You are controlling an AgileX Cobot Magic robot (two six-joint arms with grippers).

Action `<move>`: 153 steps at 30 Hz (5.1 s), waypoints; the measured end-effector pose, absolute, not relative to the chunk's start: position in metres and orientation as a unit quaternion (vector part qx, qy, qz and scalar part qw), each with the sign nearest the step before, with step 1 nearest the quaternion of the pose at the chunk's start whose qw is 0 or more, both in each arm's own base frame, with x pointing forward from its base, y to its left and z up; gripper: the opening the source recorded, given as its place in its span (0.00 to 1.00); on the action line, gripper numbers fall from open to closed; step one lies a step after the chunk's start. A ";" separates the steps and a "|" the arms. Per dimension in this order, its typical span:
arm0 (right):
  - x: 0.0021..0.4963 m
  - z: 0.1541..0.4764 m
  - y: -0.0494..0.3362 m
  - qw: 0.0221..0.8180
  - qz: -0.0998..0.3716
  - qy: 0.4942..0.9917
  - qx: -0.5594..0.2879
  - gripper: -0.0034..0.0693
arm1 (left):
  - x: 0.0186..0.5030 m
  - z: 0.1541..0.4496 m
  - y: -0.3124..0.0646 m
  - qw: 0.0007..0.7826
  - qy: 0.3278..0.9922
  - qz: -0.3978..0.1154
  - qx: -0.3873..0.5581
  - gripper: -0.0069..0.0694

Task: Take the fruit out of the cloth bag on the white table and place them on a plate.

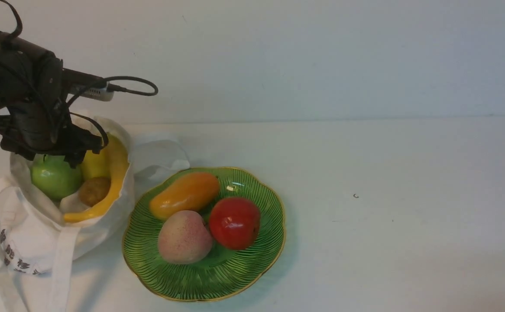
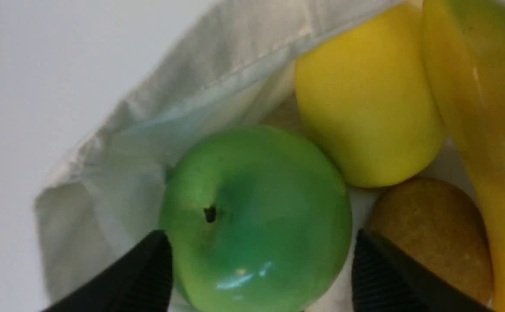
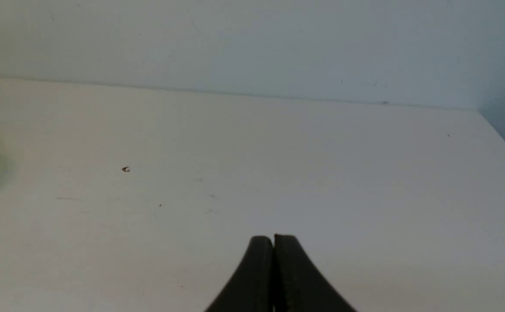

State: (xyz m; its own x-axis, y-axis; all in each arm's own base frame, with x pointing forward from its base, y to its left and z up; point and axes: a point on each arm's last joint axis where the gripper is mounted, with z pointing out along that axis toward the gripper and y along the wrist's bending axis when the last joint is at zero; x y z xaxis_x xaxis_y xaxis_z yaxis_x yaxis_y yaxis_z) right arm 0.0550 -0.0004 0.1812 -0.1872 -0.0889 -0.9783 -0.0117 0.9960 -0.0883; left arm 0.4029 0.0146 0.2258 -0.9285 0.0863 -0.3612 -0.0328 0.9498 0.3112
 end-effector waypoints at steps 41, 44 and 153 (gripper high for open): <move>0.055 0.181 0.000 0.637 -0.031 0.770 -0.034 0.03 | 0.381 0.274 0.014 0.221 0.964 0.144 -0.011 0.85; 0.055 0.181 0.000 0.637 -0.031 0.770 -0.034 0.03 | 0.363 0.297 0.011 0.217 0.968 0.123 -0.022 0.85; 0.055 0.181 0.000 0.636 -0.030 0.770 -0.033 0.03 | 0.094 0.256 -0.059 0.428 0.868 -0.146 0.203 0.08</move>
